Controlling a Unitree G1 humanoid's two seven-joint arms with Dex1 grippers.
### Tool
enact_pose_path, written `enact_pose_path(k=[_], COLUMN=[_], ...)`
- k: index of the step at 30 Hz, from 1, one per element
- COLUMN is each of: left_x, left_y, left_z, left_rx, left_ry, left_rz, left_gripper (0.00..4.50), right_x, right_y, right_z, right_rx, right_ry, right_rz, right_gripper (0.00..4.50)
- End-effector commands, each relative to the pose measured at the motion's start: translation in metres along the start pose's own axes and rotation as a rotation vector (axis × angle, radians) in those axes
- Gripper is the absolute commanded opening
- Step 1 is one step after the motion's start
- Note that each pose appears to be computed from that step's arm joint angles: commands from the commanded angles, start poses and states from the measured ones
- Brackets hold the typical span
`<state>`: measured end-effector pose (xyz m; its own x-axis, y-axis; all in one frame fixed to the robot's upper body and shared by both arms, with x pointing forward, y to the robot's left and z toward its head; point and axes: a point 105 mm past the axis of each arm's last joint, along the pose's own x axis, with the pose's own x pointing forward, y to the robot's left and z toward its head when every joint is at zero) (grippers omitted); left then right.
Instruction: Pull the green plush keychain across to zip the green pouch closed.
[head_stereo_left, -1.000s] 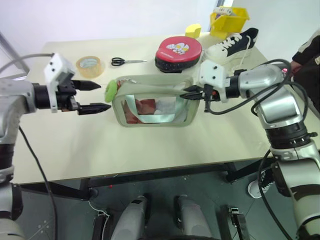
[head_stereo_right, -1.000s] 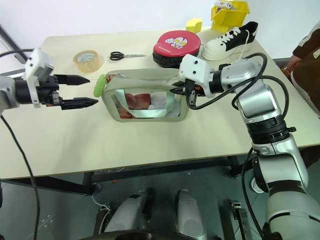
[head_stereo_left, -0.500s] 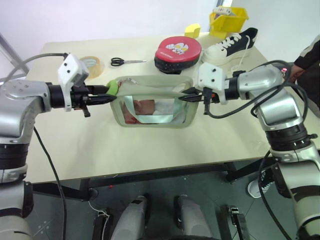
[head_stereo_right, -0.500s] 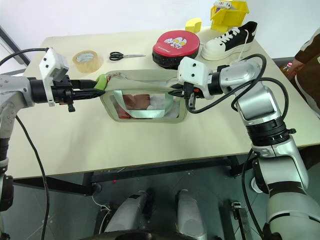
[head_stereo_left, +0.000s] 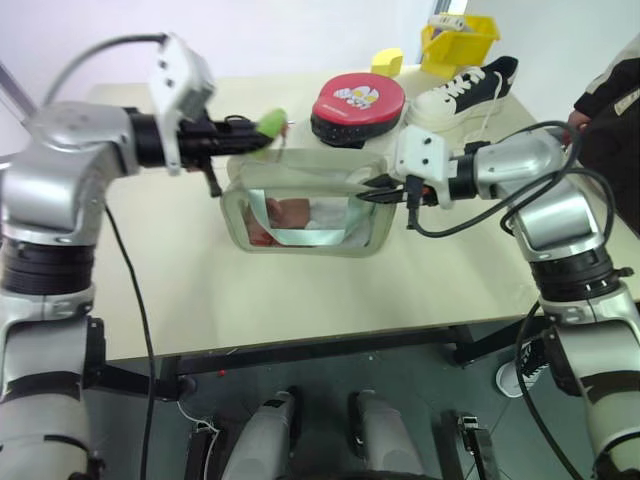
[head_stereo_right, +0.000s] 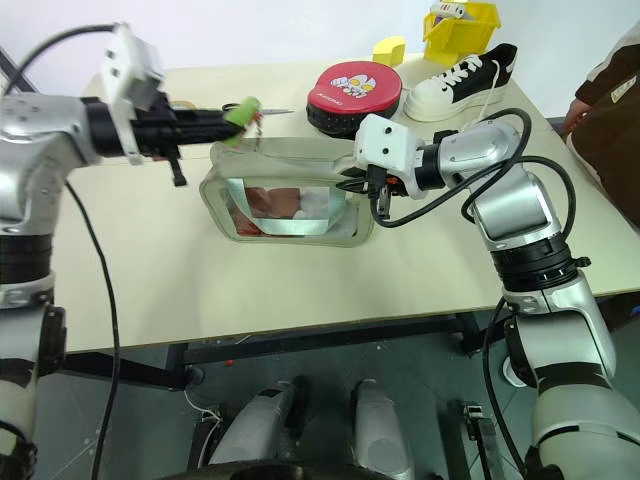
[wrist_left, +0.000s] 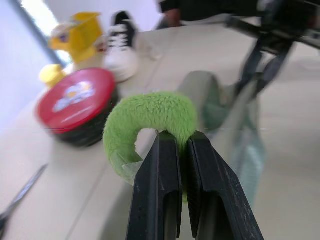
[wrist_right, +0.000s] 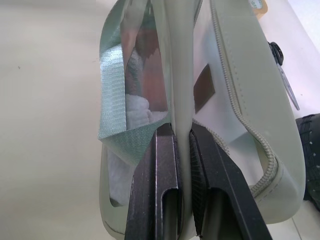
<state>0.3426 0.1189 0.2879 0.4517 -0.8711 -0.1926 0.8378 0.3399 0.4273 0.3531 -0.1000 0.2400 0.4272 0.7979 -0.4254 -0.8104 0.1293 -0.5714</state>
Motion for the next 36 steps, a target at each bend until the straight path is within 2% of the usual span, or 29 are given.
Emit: enact_pose_path(k=[1,3,5,6,8,14,18,21,24,27,29,32,36], left_x=[0.003,0.009,0.011,0.01,0.007,-0.008,-0.033,-0.061,-0.073,-0.082,-0.082,-0.075,-0.057], left_y=[0.0,-0.001,0.001,0.002,0.002,0.011,0.015,0.02,0.029,0.032,0.029,0.03,0.026], left_z=[-0.006,-0.02,-0.023,-0.022,-0.02,-0.006,0.001,0.0,-0.002,-0.024,-0.043,-0.056,-0.064], left_rx=[0.099,0.15,0.171,0.17,0.171,0.156,0.168,0.162,0.153,0.101,0.052,0.02,-0.025], left_ry=[0.045,0.1,0.11,0.107,0.103,0.099,0.152,0.212,0.225,0.264,0.276,0.266,0.211], left_rz=[-0.003,-0.012,-0.011,-0.019,-0.033,-0.01,-0.014,0.003,0.063,0.11,0.112,0.142,0.144], left_gripper=[0.08,0.08,0.08,0.74,1.47,4.46,4.46,4.46,4.46,4.46,4.46,4.46,4.46], right_x=[-0.002,-0.002,-0.002,-0.001,-0.001,0.001,0.001,0.0,-0.001,0.0,0.001,0.001,0.002], right_y=[-0.007,-0.006,-0.004,-0.004,-0.004,-0.005,-0.006,-0.007,-0.007,-0.007,-0.007,-0.007,-0.007], right_z=[0.012,0.014,0.014,0.014,0.014,0.016,0.017,0.016,0.015,0.015,0.016,0.017,0.019], right_rx=[-0.046,-0.048,-0.048,-0.047,-0.043,-0.033,-0.035,-0.033,-0.028,-0.027,-0.028,-0.029,-0.028], right_ry=[-0.022,-0.026,-0.03,-0.031,-0.033,-0.043,-0.044,-0.043,-0.038,-0.033,-0.034,-0.035,-0.036], right_rz=[-0.021,-0.022,-0.023,-0.024,-0.026,-0.025,-0.023,-0.021,-0.019,-0.014,-0.015,-0.016,-0.016], right_gripper=[0.0,0.0,0.0,0.0,0.0,0.0,0.0,0.0,0.0,0.0,0.0,0.0,0.0])
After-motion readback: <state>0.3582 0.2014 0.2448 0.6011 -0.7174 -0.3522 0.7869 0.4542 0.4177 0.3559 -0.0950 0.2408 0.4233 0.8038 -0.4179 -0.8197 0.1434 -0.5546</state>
